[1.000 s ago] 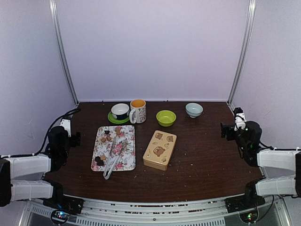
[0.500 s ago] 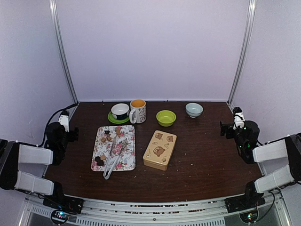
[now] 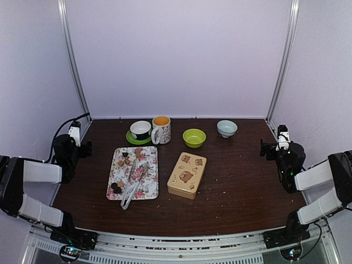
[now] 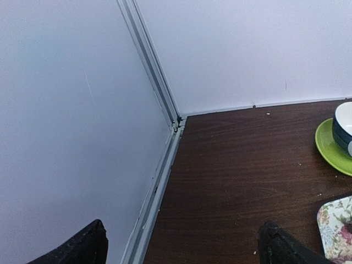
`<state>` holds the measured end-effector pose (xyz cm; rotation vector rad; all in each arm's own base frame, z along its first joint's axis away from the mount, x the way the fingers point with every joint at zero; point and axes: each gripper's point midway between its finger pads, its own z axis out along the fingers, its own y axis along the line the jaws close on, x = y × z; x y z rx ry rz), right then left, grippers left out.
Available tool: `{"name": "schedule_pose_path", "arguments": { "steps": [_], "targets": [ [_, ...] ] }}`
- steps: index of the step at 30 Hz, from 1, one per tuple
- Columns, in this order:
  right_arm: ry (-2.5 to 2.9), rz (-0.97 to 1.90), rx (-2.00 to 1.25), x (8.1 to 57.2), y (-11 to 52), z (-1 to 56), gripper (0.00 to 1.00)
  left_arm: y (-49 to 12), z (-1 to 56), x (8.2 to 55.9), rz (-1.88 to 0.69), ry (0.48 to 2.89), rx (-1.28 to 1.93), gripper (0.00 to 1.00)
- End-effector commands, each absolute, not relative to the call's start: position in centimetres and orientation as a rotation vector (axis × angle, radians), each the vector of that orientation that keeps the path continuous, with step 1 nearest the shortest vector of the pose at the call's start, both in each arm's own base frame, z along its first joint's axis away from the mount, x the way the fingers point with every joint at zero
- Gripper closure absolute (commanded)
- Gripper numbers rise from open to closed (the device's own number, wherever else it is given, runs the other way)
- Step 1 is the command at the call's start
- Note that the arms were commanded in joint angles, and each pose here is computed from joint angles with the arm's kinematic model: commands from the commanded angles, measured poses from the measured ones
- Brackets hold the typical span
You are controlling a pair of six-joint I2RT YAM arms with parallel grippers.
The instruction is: Pack the chocolate
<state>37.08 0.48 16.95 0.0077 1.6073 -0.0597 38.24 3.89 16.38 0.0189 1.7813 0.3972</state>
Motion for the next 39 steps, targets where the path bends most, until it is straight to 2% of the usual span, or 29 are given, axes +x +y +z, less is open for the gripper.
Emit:
{"name": "schedule_pose_path", "arguments": {
  "steps": [1,4,39],
  "targets": [
    [1.581,-0.049,0.014,37.0,0.4,17.5,0.00,4.2,17.8,39.0,0.352,1.712,-0.059,0.02],
    [1.579,-0.049,0.014,37.0,0.4,17.5,0.00,3.8,17.0,38.1,0.336,1.621,-0.042,0.02],
    [1.580,-0.047,0.015,37.0,0.4,17.5,0.00,4.7,16.7,38.1,0.360,1.632,-0.100,0.02]
  ]
}}
